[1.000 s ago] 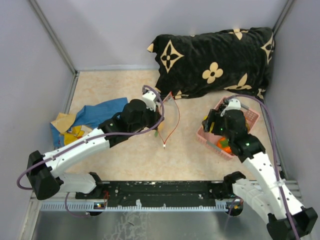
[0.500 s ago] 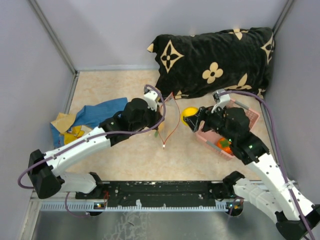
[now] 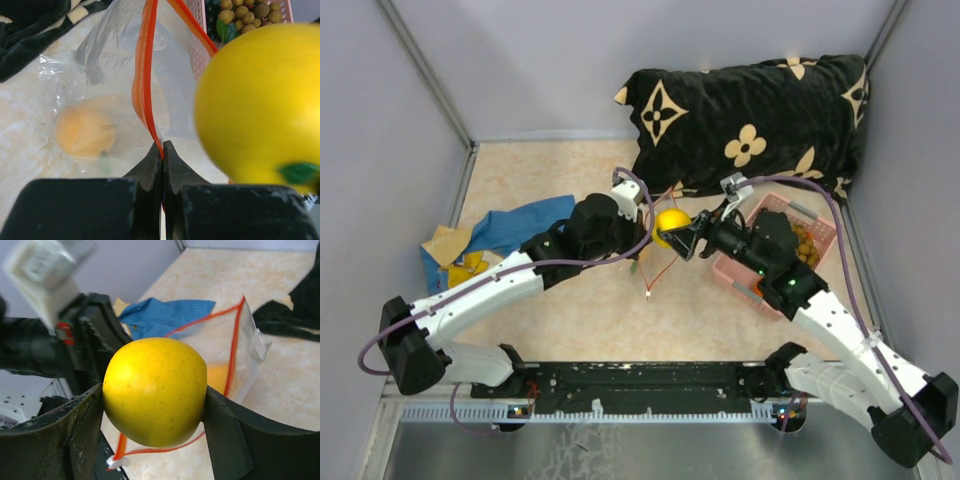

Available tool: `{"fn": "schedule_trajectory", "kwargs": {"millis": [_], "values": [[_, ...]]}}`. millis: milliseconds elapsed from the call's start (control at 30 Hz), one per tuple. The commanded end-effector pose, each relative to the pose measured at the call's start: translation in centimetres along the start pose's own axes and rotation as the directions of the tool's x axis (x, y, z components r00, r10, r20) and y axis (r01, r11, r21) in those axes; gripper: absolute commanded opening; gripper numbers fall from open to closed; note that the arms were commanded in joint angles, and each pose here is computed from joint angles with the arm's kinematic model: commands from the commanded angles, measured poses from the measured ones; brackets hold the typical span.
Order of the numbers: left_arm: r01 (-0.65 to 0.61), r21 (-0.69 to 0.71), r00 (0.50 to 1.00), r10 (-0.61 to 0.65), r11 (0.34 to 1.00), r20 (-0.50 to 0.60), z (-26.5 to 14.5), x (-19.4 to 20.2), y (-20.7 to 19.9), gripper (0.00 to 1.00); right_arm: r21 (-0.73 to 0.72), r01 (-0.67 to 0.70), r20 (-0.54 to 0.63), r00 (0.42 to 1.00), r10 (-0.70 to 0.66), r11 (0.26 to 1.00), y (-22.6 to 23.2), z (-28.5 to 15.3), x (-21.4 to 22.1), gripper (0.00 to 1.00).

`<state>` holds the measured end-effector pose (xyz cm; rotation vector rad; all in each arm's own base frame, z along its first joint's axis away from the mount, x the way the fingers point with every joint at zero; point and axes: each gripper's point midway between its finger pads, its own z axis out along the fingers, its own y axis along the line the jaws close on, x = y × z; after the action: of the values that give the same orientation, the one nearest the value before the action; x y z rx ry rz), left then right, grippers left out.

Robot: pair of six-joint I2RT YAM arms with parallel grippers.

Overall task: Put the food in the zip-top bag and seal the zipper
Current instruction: Place the fake fruit in the zipper food storage bag.

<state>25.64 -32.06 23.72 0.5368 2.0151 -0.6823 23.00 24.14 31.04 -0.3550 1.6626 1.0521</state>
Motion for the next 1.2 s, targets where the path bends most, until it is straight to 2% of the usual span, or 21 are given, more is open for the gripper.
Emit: {"fn": "schedule_trajectory", "kwargs": {"millis": [0,167,600,933,1167], "values": [[0.011,0.034,0.999,-0.012,0.999,0.034,-0.6,-1.6,-0.8,0.00,0.061,0.002,0.039,0.999,-0.005,0.998,-1.9,1.2,0.5,0.55],[0.013,0.056,0.998,-0.016,0.998,0.054,-1.3,-2.0,-1.1,0.00,0.196,0.012,-0.032,0.999,-0.005,0.981,-5.6,1.8,3.5,0.58],[0.033,0.123,0.998,-0.039,0.992,0.050,-1.0,-1.5,-2.2,0.00,0.162,0.023,-0.107,0.994,-0.005,0.987,-5.4,2.0,5.3,0.85],[0.043,0.097,0.998,-0.046,0.994,0.032,-0.4,-0.7,-1.7,0.00,0.180,0.051,-0.086,0.996,-0.035,0.982,-5.2,0.7,4.2,0.88],[0.040,0.061,0.999,-0.041,0.997,0.013,-0.3,0.1,-0.9,0.00,0.245,0.157,-0.078,0.987,-0.142,0.957,-5.1,-1.5,1.3,0.91]]}}
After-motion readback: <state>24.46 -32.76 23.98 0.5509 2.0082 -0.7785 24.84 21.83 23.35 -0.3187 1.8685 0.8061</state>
